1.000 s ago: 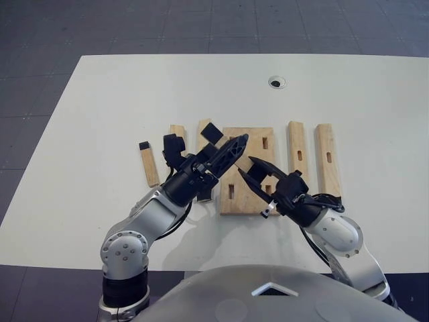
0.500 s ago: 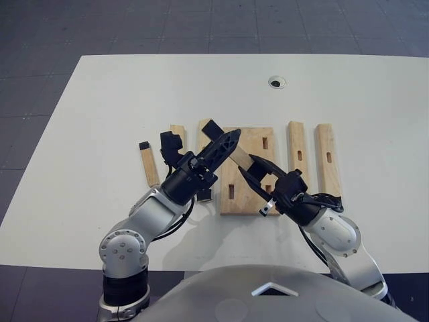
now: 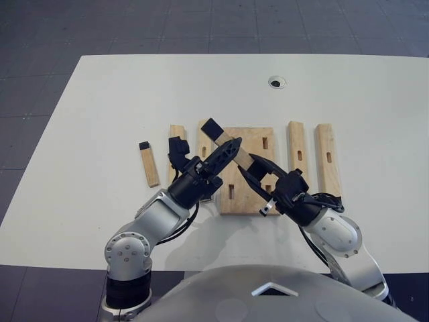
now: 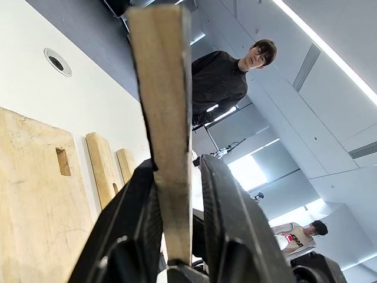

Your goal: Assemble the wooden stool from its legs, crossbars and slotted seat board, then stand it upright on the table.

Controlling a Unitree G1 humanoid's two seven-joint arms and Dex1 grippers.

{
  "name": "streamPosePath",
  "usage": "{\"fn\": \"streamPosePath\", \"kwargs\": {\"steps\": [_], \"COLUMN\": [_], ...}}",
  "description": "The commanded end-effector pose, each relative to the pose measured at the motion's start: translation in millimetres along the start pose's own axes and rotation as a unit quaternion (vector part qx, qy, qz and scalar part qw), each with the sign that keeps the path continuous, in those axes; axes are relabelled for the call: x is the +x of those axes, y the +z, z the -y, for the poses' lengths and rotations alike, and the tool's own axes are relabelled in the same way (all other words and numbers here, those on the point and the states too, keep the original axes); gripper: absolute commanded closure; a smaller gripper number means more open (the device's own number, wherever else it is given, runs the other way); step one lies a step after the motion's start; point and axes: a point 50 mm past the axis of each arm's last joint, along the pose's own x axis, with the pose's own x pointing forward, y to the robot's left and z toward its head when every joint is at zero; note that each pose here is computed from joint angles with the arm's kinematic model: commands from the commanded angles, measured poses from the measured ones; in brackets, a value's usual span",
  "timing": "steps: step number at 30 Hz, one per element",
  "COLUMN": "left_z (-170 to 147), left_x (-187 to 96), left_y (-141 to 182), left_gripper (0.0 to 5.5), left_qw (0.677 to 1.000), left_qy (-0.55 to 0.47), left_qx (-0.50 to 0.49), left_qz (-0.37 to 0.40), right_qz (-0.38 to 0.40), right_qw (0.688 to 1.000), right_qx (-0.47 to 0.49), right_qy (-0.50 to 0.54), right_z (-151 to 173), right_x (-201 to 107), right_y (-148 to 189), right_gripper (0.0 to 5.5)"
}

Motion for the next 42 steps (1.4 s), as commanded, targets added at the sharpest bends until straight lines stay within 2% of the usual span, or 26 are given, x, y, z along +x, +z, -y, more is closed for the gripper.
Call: {"fn": "streamPosePath", "kwargs": {"steps": [1, 10, 11, 17, 23, 28, 32, 36, 40, 42], "left_z": [-3.4, -0.3, -0.3, -0.3, -2.9, 1.4, -7.7, -22.4, -32.7, -36.0], "left_x": [-0.2, -0.8, -0.9, -2.0, -10.6, -20.3, -31.6, -37.3, -36.3, -34.0], "left_y": [2.2, 2.2, 2.2, 3.2, 15.8, 15.4, 32.0, 46.8, 45.8, 44.8], "left_gripper": [5.05, 5.07, 5.07, 5.08, 5.08, 5.08, 5.08, 5.08, 5.08, 5.08], "left_qw": [1.0, 1.0, 1.0, 1.0, 0.982, 0.974, 0.938, 0.873, 0.84, 0.835], "left_qy": [0.012, 0.0, 0.0, 0.004, 0.067, 0.074, 0.152, 0.256, 0.3, 0.309], "left_qx": [-0.007, -0.006, -0.005, 0.009, 0.175, 0.214, 0.307, 0.402, 0.433, 0.436], "left_qz": [0.01, 0.01, 0.01, 0.009, 0.021, 0.02, 0.047, 0.101, 0.128, 0.134], "right_qz": [-0.004, -0.014, -0.015, -0.019, -0.02, -0.017, -0.017, -0.022, -0.031, -0.032], "right_qw": [1.0, 1.0, 0.999, 0.998, 0.998, 0.998, 0.998, 0.998, 0.986, 0.972], "right_qx": [0.005, 0.017, 0.028, 0.052, 0.05, 0.056, 0.054, 0.023, -0.006, -0.012], "right_qy": [0.004, 0.014, 0.016, 0.028, 0.017, -0.005, -0.016, -0.057, -0.165, -0.234], "right_z": [-1.2, -2.4, -2.8, -3.2, -1.3, 2.8, 3.9, 12.2, 39.6, 58.5], "right_x": [0.7, 0.6, -0.1, -1.8, -2.0, -2.0, -2.2, -2.0, -12.7, -22.8], "right_y": [-0.1, -4.8, -5.7, -6.8, -7.8, -7.4, -7.8, -9.5, -11.7, -12.4], "right_gripper": [4.2, 4.2, 3.77, 2.66, 1.6, 0.75, 0.02, 0.0, 0.0, 0.0]}}
